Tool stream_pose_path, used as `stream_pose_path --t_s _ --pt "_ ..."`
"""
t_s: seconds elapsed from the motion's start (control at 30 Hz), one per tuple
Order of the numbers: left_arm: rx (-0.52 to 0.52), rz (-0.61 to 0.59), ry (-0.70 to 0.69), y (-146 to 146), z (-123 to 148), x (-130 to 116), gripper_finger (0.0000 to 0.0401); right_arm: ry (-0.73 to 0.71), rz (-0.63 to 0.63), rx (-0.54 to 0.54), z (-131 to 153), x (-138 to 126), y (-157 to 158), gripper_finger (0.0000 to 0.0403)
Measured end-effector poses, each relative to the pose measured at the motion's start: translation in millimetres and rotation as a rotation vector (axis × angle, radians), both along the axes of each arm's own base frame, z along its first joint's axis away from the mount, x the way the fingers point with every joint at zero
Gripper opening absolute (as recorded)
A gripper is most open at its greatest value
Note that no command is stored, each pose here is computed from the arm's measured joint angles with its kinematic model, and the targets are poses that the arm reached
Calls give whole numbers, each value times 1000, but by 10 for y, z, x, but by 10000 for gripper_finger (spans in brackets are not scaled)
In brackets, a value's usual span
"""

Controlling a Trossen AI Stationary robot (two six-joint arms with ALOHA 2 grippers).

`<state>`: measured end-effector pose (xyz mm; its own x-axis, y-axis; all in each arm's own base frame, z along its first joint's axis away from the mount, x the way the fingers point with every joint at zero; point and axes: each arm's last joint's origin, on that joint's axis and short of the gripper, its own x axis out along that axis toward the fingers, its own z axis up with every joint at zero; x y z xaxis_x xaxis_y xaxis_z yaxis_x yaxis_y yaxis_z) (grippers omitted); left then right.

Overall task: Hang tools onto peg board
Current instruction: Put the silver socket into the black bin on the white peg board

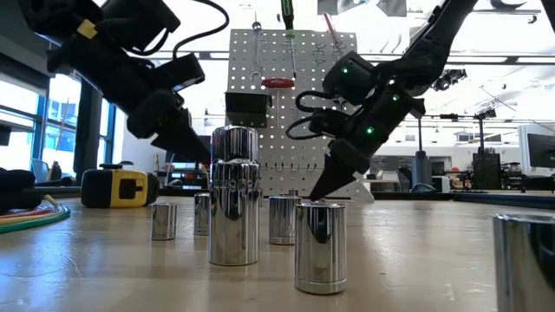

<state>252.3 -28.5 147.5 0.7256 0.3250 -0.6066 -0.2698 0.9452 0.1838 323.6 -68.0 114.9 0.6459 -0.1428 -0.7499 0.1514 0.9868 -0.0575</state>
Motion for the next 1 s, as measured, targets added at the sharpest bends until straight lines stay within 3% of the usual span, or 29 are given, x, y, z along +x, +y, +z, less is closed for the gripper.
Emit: stream_pose_path --t_s 0.17,0.43,0.87,1.0 --pt "14 -9 -13 0 10 15 165 10 -10 8 -7 -11 -6 71" --pt "19 -10 -16 8 14 19 165 17 -4 15 -11 -16 -4 4" --pt "10 -5 -19 7 14 19 165 -5 11 0 65 -21 8 15" --pt "10 -5 -18 8 13 17 165 19 49 -14 235 -99 79 49"
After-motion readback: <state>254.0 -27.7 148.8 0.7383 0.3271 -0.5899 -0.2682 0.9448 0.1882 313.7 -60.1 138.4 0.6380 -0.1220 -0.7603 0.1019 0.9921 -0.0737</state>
